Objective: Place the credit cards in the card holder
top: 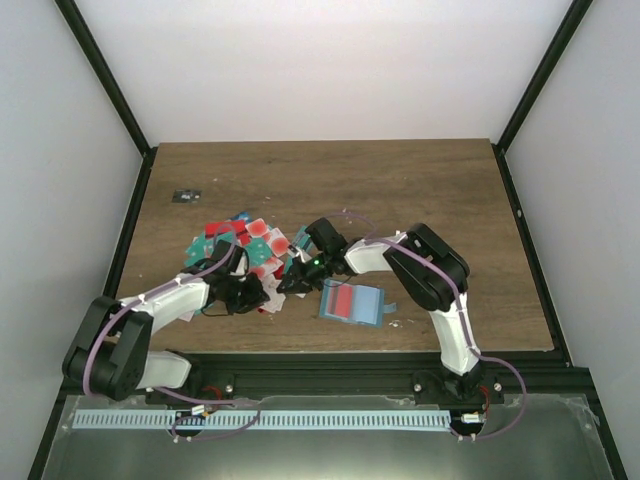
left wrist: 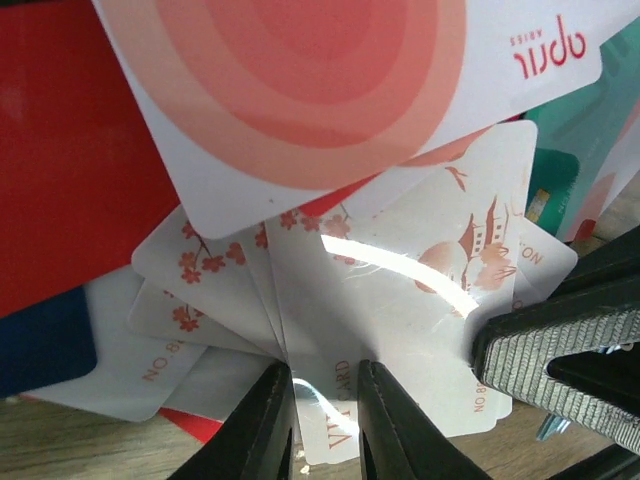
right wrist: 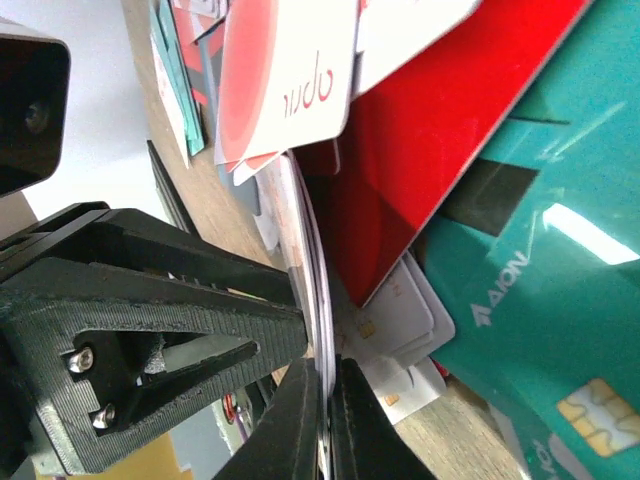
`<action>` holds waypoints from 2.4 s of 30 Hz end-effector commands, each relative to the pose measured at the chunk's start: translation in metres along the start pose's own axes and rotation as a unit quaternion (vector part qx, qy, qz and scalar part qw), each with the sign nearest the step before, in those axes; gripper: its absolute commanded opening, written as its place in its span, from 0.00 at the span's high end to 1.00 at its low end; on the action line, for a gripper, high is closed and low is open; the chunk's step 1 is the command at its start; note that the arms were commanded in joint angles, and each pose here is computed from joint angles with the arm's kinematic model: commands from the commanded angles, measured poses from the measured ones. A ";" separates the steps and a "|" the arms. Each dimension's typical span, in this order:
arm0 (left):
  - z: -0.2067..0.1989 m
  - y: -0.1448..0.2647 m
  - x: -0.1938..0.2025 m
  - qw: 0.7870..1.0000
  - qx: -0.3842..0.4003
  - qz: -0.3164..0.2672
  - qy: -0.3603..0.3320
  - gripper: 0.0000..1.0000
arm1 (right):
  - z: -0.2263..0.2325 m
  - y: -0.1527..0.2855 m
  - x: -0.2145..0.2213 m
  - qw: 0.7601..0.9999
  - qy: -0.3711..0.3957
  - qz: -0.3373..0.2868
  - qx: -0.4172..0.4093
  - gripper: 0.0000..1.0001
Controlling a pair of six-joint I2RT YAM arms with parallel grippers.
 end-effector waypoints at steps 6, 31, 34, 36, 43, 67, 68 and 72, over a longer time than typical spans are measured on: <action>-0.023 0.058 -0.011 0.996 0.000 -0.080 -0.046 0.60 | 0.040 0.031 0.010 0.997 0.071 -0.017 -0.029 0.99; -0.063 0.174 -0.009 0.934 0.200 -0.283 -0.080 0.61 | 0.103 0.142 0.049 0.959 0.225 -0.018 -0.171 0.99; -0.066 0.169 -0.005 0.913 0.280 -0.283 -0.088 0.66 | 0.109 0.146 0.054 0.956 0.226 -0.012 -0.189 0.99; -0.067 0.169 -0.002 0.901 0.308 -0.290 -0.093 0.68 | 0.113 0.149 0.057 0.955 0.221 -0.012 -0.198 0.99; -0.072 0.174 0.000 0.883 0.344 -0.297 -0.114 0.76 | 0.119 0.157 0.066 0.950 0.209 -0.015 -0.231 0.99; -0.071 0.173 0.004 0.879 0.358 -0.293 -0.112 0.74 | 0.133 0.164 0.067 0.945 0.203 -0.029 -0.256 0.99; -0.071 0.173 0.004 0.880 0.355 -0.296 -0.111 0.72 | 0.133 0.164 0.067 0.945 0.203 -0.030 -0.256 0.99; -0.070 0.177 0.004 0.878 0.350 -0.309 -0.107 0.69 | 0.132 0.164 0.068 0.945 0.201 -0.031 -0.257 0.99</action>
Point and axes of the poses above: each gripper's point midway between its finger pads, its own y axis back along the fingers, its own z axis along the line the jaws close on, x = y × z, the point moved 9 cm from there along y, back along the fingers, and after that the axes turned 12 degrees about -y, right-handed, at the moved point
